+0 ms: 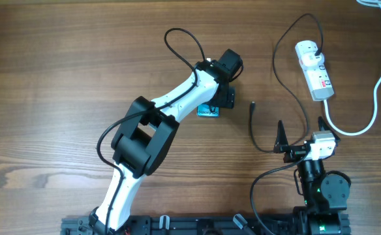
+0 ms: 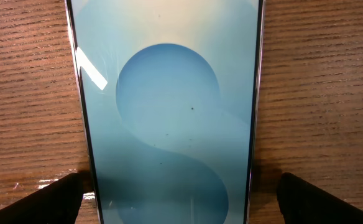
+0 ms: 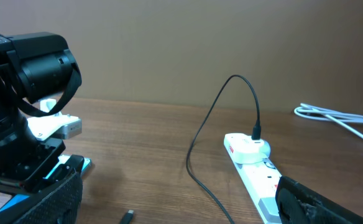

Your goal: Plug charger to phone and switch on socket

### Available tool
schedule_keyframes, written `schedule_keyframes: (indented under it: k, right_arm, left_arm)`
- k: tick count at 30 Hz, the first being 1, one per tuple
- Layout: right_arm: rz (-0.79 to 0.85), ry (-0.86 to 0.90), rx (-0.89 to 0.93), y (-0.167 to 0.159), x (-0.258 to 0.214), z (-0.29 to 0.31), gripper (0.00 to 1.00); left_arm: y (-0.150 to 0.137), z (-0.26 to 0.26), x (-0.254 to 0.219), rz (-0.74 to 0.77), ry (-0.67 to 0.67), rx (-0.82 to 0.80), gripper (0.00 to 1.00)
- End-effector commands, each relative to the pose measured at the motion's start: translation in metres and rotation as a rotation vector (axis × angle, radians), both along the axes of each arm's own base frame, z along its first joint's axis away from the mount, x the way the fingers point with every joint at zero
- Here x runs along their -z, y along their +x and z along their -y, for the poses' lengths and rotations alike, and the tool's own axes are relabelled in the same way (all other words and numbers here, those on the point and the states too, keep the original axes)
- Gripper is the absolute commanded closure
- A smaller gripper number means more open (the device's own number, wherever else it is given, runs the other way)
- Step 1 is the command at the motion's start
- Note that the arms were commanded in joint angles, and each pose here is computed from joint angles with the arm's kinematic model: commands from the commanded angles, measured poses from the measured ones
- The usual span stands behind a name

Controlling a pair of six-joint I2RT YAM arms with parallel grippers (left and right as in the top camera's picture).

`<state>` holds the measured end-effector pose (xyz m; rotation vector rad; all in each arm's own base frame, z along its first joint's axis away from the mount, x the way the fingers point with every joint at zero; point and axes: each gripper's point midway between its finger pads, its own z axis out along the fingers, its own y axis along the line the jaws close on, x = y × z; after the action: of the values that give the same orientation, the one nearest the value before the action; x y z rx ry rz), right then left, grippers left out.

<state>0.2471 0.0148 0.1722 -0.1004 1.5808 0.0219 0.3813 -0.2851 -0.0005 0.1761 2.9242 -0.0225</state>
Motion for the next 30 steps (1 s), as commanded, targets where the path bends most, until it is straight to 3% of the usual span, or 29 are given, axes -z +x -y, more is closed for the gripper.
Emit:
schedule_keyframes:
  k: [1,30]
  right_arm:
    - [0.002,-0.002,0.004,0.0000,-0.0003,0.0002,0.00]
    - [0.002,-0.002,0.004,0.0000,-0.0003,0.0003,0.00]
  left_arm:
    - [-0.0147,-0.0087,0.0339,-0.076,0.056,0.012,0.00]
    - [-0.0123,-0.0073,0.0335,-0.067,0.049,0.009,0.13]
